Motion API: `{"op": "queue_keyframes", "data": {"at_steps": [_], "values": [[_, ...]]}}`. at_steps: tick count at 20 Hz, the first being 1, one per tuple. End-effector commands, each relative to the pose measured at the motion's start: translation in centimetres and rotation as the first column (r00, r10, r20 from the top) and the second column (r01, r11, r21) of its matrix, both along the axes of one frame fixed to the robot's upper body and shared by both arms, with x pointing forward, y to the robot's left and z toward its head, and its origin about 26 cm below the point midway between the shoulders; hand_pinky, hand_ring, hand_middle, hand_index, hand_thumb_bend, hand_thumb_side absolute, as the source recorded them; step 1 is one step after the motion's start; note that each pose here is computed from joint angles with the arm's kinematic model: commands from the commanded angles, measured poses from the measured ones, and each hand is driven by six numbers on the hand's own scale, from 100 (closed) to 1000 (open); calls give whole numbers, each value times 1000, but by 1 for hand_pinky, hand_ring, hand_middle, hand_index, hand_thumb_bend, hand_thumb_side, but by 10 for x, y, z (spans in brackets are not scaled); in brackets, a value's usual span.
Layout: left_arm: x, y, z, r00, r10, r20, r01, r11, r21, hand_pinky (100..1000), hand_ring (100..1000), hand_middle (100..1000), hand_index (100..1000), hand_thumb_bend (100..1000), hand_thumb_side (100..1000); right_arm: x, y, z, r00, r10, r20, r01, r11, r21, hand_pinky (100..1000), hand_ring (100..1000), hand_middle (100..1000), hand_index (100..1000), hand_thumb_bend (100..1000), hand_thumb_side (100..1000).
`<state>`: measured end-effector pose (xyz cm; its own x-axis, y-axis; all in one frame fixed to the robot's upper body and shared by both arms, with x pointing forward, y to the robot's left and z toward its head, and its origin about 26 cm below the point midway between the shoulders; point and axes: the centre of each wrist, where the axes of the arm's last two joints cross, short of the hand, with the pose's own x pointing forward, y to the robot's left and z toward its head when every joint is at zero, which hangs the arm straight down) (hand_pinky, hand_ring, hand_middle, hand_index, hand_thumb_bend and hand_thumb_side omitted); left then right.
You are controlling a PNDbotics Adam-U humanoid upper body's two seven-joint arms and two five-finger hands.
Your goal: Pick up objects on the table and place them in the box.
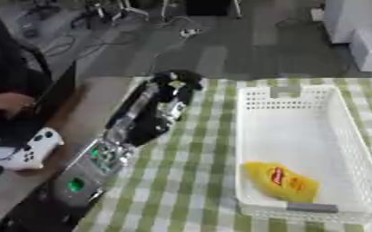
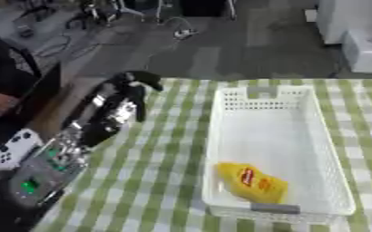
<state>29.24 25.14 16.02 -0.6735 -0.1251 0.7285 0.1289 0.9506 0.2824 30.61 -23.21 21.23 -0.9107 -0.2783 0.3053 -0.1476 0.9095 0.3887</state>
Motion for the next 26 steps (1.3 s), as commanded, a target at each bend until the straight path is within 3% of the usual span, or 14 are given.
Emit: {"op": "queue_keyframes", "data": {"at_steps": [1, 4, 7, 8, 9, 10, 11, 13, 15, 19, 26], "values": [[-8, 13, 10, 996, -22, 92, 28, 998, -61, 162, 100, 304, 656, 100, 786, -4, -8, -1, 999, -45, 14, 46, 999, -27, 322, 503, 535, 625, 100, 798], [-11, 9, 1, 973, -120, 196, 145, 982, -122, 184, 102, 300, 638, 100, 784, -9, -16, -17, 996, -87, -4, 86, 994, -74, 313, 500, 535, 625, 100, 797], [-9, 0, 1, 915, -246, 319, 298, 947, -124, 226, 137, 302, 616, 100, 776, -14, -15, -31, 995, -97, 16, 98, 987, -130, 304, 500, 536, 624, 100, 777], [-9, -4, 0, 893, -290, 344, 350, 928, -126, 228, 142, 307, 620, 100, 777, -15, -13, -36, 996, -90, 24, 92, 984, -150, 304, 500, 542, 624, 100, 866], [-9, -6, 0, 876, -327, 355, 392, 911, -127, 229, 143, 313, 626, 100, 779, -16, -11, -38, 996, -82, 42, 88, 982, -167, 311, 499, 537, 624, 100, 741], [-9, -7, 0, 861, -363, 356, 431, 893, -130, 232, 145, 311, 622, 100, 777, -16, -9, -37, 994, -71, 81, 85, 979, -186, 306, 499, 537, 624, 100, 756], [-8, -7, 0, 849, -390, 355, 460, 877, -137, 230, 141, 317, 637, 100, 785, -15, -8, -36, 992, -62, 109, 83, 977, -198, 327, 497, 536, 623, 100, 695], [-8, -9, 0, 825, -444, 349, 521, 837, -168, 227, 139, 317, 639, 100, 784, -12, -5, -27, 977, -34, 212, 82, 971, -224, 339, 502, 541, 624, 100, 680], [-8, -8, 0, 804, -481, 349, 558, 812, -168, 227, 138, 318, 642, 100, 785, -11, 1, -25, 965, 6, 262, 65, 963, -262, 348, 517, 560, 639, 100, 678], [-9, -6, -1, 786, -512, 345, 591, 787, -178, 225, 140, 329, 654, 100, 788, -10, 4, -23, 955, 33, 294, 60, 951, -303, 374, 543, 593, 706, 100, 682], [-9, -6, -2, 786, -518, 338, 596, 780, -191, 228, 140, 334, 658, 100, 786, -10, 5, -22, 953, 55, 298, 69, 918, -390, 420, 589, 672, 769, 100, 662]]}}
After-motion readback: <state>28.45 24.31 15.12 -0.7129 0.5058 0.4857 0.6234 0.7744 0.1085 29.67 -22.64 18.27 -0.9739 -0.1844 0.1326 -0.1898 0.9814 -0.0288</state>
